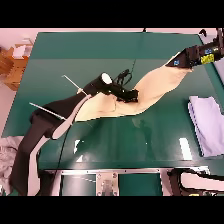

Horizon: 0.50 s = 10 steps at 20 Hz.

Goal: Fold the shirts.

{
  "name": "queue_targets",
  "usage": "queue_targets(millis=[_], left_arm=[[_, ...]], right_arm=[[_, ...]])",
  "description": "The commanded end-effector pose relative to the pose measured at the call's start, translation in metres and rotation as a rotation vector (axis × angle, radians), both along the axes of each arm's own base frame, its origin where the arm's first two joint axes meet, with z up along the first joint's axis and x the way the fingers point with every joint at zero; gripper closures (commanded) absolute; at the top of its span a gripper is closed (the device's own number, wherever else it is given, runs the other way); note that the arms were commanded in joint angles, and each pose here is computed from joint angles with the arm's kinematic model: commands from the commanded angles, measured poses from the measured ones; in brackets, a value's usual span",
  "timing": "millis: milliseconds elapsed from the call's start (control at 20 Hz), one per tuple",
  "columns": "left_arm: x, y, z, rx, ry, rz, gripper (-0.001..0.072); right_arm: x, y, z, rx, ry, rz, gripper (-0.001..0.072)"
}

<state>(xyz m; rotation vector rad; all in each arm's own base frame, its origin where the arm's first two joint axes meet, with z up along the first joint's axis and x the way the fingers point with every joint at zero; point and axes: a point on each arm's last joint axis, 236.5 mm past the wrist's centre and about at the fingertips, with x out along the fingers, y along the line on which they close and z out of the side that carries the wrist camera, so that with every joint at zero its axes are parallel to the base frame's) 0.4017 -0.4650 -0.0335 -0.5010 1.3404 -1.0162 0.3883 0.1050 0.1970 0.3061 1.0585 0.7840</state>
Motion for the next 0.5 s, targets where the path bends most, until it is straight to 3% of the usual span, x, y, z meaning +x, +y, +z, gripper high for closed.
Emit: queue_targets(millis=[0,200,450], left_arm=[[0.002,0.045,0.054,-0.039,0.032,-0.1,0.0686],[0.034,0.158,0.116,-0.006,0.03,-0.037,0.0687],[0.071,0.332,0.16,0.279,-0.122,0.272,0.0687]], right_arm=[[-0.001,0.019,0.001,0.013,0.01,0.004,0.0695],[0.005,0.087,-0.001,0.046,-0.043,0.061,0.0695],[0.003,0.232,-0.062,0.092,-0.049,0.172,0.0694]])
